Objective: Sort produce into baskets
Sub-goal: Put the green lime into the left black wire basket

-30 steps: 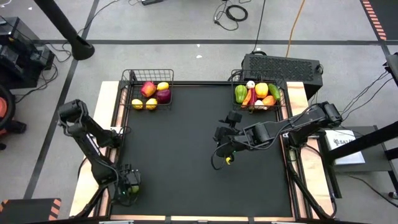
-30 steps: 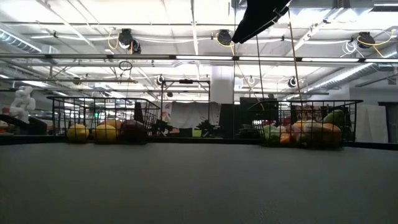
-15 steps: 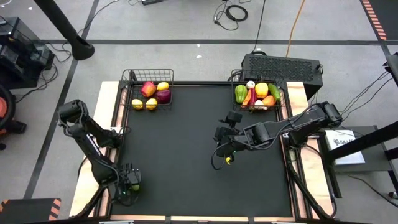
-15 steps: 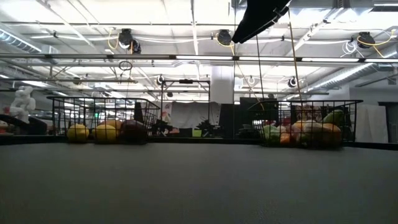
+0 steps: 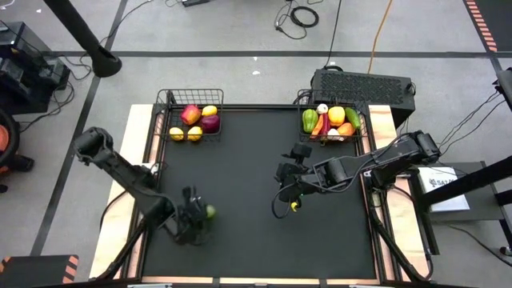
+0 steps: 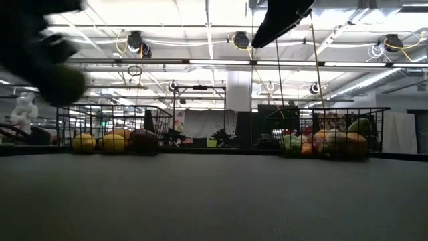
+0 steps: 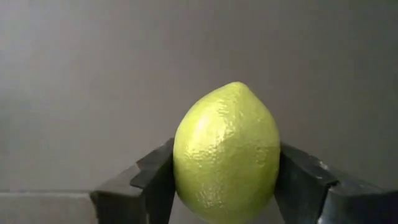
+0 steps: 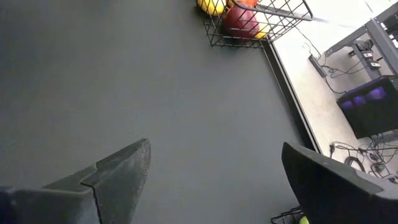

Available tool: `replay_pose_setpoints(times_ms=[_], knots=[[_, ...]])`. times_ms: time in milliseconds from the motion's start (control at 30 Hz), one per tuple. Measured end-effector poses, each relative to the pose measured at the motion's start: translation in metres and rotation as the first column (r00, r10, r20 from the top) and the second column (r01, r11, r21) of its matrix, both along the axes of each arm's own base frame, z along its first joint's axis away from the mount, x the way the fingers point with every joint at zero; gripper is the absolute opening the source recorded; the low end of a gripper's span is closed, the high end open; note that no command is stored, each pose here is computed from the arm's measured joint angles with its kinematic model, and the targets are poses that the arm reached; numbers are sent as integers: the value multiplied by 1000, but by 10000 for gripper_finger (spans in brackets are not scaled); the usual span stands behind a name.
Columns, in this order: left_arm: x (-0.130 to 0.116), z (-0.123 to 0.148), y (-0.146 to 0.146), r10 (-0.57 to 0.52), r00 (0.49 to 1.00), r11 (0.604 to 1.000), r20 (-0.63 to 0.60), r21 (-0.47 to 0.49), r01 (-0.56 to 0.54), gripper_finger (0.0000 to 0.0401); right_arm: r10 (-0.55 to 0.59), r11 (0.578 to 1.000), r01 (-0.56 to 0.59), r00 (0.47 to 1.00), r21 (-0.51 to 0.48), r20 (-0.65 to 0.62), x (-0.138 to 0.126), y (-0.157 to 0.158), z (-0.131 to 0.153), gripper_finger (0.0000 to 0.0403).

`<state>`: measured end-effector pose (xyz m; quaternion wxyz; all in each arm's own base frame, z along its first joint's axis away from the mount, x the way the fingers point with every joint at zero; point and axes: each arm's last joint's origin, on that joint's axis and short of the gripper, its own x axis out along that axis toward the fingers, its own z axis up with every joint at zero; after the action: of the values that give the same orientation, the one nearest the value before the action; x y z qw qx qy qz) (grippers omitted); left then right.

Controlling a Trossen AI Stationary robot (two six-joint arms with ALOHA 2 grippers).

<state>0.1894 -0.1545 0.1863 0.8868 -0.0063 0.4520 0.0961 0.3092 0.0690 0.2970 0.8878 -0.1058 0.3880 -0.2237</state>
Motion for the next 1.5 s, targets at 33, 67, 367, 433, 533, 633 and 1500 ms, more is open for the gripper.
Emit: replay_pose_setpoints(times_ms=[33,67,367,433,533,633,1500], knots=[[8,6,5,-6,1000,999,24,44,5,221,0,1000,0,1000,-1,-4,0,0,0,352],[16,12,10,-11,999,996,44,89,7,221,0,1000,0,1000,-2,-7,-1,0,0,352],[61,73,78,-29,996,849,83,529,-19,221,-12,1000,12,999,-6,-50,-4,-1,-3,352],[63,85,99,6,997,798,73,601,-49,221,-24,1000,23,998,-2,-60,-6,-1,-4,352],[57,102,136,83,994,757,66,645,-106,221,-29,999,31,997,14,-74,-8,-1,-5,352],[46,115,175,138,988,776,67,612,-150,222,-17,999,19,997,26,-77,-9,2,-6,352],[-56,68,352,706,706,691,-53,269,-671,222,-9,999,11,998,46,-58,-11,12,-5,352]])
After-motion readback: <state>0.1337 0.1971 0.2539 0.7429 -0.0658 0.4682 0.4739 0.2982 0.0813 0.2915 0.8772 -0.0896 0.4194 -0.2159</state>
